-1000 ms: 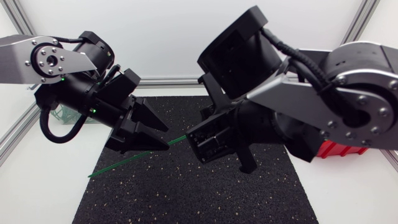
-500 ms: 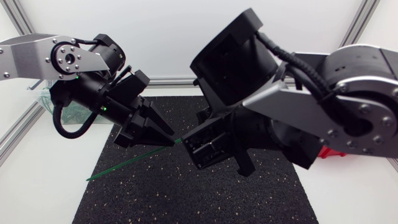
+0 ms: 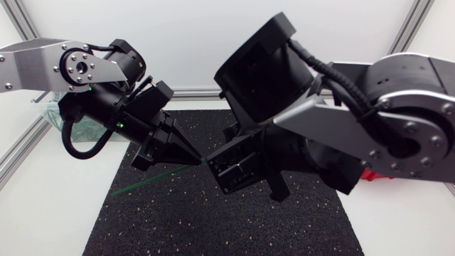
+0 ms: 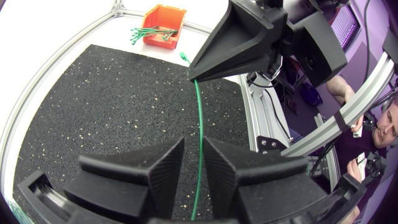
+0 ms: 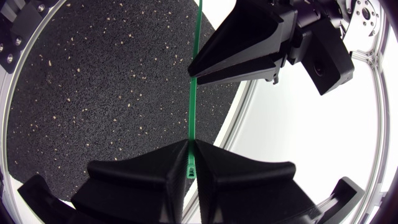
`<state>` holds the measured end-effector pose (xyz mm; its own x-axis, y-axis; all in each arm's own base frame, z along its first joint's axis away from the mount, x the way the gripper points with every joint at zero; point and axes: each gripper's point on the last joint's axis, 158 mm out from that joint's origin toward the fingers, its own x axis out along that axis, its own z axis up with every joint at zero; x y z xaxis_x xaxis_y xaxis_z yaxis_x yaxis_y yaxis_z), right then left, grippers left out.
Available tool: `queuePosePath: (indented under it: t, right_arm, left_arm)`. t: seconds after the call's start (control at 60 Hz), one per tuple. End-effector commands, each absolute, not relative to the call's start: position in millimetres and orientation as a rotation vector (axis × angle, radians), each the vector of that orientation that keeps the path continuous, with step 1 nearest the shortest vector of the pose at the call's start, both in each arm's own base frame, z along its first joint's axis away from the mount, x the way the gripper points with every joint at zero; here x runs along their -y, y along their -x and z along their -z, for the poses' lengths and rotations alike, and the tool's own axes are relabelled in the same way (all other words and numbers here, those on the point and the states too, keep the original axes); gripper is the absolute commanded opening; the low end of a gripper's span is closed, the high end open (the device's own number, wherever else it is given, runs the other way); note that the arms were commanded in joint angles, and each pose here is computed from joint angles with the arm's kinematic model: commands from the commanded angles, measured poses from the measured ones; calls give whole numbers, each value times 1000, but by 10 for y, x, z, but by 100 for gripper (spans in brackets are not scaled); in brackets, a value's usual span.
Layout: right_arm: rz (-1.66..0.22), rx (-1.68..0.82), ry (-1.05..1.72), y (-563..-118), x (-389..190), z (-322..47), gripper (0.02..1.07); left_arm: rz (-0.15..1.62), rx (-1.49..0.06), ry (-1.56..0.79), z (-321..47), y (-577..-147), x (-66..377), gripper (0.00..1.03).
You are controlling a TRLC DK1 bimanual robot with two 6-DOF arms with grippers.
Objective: Take a green cable tie from the red box, thread the tail through the head to close it, then place it in the transparent bin on the left.
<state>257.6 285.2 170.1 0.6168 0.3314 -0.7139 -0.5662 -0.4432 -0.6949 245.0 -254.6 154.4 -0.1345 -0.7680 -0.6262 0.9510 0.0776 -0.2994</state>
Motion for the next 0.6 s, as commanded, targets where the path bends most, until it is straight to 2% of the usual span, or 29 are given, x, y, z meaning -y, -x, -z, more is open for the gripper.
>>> queuePosePath:
  t: [0.0,0.15,0.583]
  right_arm:
    - [-1041,-197,1773,-2562,-2877,-1623,16]
    - [-1039,-199,1774,-2562,-2861,-1622,16]
    - [-1030,-208,1772,-2560,-2832,-1599,18]
  left_arm:
    - [1555,-801,-307,-1509,-2374,2576,14]
    - [1565,-801,-311,-1505,-2344,2595,6]
    - [1575,-794,-301,-1533,-2314,2611,4]
